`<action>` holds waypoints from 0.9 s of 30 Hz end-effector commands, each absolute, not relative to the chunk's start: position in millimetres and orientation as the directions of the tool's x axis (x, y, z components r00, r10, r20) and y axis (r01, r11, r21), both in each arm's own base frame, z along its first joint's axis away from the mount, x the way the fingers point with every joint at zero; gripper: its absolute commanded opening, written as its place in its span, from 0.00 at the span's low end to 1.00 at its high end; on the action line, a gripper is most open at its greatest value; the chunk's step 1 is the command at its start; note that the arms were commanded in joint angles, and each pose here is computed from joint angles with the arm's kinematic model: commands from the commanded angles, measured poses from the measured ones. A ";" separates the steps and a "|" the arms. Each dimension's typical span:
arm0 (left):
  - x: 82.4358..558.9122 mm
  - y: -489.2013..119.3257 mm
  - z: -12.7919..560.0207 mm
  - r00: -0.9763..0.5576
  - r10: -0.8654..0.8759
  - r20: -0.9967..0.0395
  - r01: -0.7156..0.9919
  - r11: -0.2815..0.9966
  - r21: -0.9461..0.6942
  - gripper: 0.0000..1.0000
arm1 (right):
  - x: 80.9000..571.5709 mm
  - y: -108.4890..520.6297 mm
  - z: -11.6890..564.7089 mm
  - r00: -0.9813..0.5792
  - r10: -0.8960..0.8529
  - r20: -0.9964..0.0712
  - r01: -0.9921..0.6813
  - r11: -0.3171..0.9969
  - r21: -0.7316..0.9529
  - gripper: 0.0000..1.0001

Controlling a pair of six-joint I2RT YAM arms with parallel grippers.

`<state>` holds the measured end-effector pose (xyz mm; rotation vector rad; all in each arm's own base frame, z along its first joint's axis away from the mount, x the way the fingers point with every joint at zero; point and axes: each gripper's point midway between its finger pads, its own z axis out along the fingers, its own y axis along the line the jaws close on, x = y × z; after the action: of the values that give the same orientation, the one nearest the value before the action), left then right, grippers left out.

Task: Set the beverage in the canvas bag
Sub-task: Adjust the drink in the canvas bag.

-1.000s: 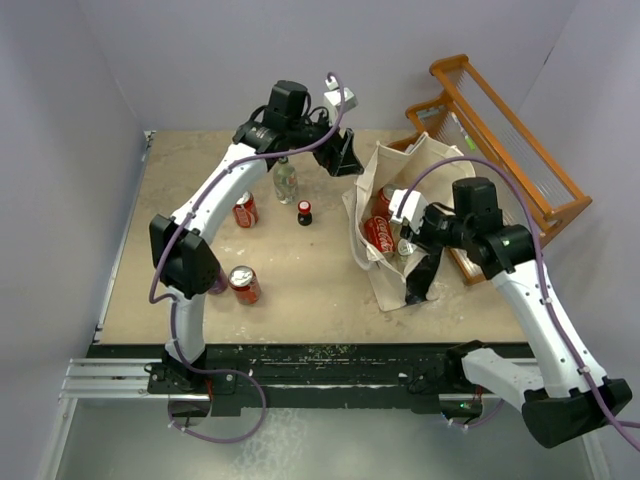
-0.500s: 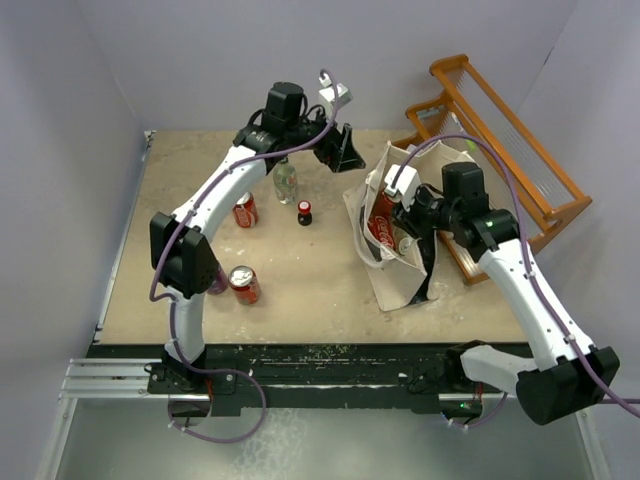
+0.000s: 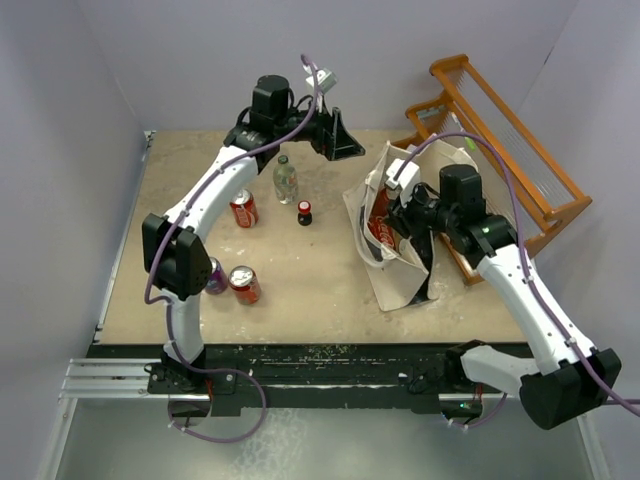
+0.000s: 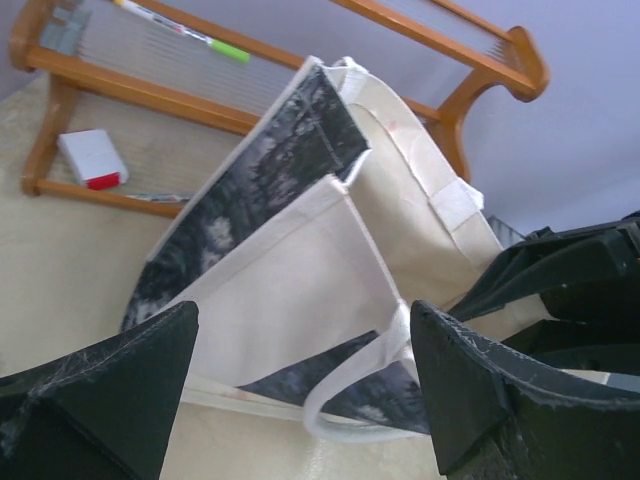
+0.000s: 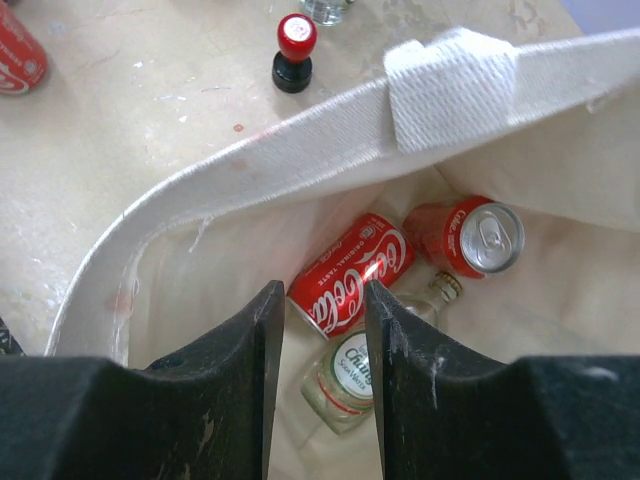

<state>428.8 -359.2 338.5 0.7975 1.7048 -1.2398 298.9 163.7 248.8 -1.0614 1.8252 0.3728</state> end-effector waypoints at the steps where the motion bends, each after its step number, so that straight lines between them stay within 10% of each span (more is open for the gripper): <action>1: 402.0 -379.0 366.3 -0.440 -0.007 -0.898 0.880 0.194 -0.433 0.89 | 284.5 152.6 242.0 -0.306 -0.435 -0.847 -0.729 0.679 -0.085 0.40; 10: 397.8 -409.5 324.0 -0.537 0.068 -0.841 0.828 0.234 -0.510 0.86 | 257.6 131.7 228.7 -0.398 -0.439 -0.806 -0.679 0.731 -0.063 0.38; 27: 387.9 -385.6 270.9 -0.552 0.144 -0.822 0.802 0.362 -0.475 0.31 | 207.0 120.4 236.1 -0.463 -0.636 -0.618 -0.813 0.582 0.010 0.24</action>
<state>393.4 -393.9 240.9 0.7652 2.0448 -1.2584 243.8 135.2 227.3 -0.9690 2.1985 0.4151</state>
